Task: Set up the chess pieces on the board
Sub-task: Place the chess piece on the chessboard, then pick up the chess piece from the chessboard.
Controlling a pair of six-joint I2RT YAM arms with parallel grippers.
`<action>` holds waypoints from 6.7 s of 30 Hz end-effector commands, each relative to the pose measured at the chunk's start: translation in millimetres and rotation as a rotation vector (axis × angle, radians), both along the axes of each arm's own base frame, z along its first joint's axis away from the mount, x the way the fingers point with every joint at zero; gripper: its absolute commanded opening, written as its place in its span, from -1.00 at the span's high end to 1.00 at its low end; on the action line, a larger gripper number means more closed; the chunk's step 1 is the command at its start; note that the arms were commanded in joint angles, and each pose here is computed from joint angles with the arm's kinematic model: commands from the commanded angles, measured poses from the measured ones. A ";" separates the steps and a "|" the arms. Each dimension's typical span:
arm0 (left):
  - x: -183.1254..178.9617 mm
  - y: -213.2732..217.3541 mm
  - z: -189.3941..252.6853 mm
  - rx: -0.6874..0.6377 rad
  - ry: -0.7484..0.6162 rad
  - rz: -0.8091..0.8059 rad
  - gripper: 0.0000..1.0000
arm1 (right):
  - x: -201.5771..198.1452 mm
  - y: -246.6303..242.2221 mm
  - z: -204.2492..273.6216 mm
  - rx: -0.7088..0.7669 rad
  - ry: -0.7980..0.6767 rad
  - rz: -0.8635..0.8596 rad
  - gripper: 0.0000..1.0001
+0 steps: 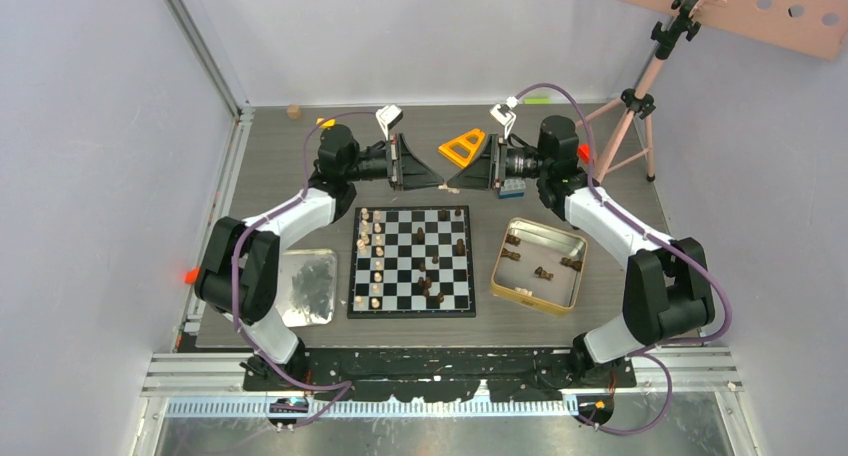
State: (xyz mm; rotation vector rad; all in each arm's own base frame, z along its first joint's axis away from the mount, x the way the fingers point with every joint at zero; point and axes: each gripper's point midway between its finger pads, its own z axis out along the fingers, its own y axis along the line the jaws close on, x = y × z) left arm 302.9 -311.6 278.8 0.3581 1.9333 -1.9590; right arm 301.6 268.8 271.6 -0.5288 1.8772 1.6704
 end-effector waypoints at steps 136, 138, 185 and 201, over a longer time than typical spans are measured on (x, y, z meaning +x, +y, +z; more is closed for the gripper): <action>-14.6 404.9 -94.7 0.966 0.038 0.869 -0.58 | -85.1 219.7 -192.6 -1.127 -0.710 0.613 0.92; -14.6 404.0 -94.7 0.964 0.037 0.867 -0.58 | -85.6 220.4 -193.2 -1.124 -0.710 0.615 0.91; -6.7 300.4 -59.7 0.868 -0.302 0.567 -0.65 | -27.9 51.1 -35.9 -0.896 -0.516 0.181 -0.14; 3.9 223.0 -36.9 0.913 -0.551 0.374 -0.65 | -44.6 -176.4 -138.2 -1.035 -0.101 -0.098 -0.17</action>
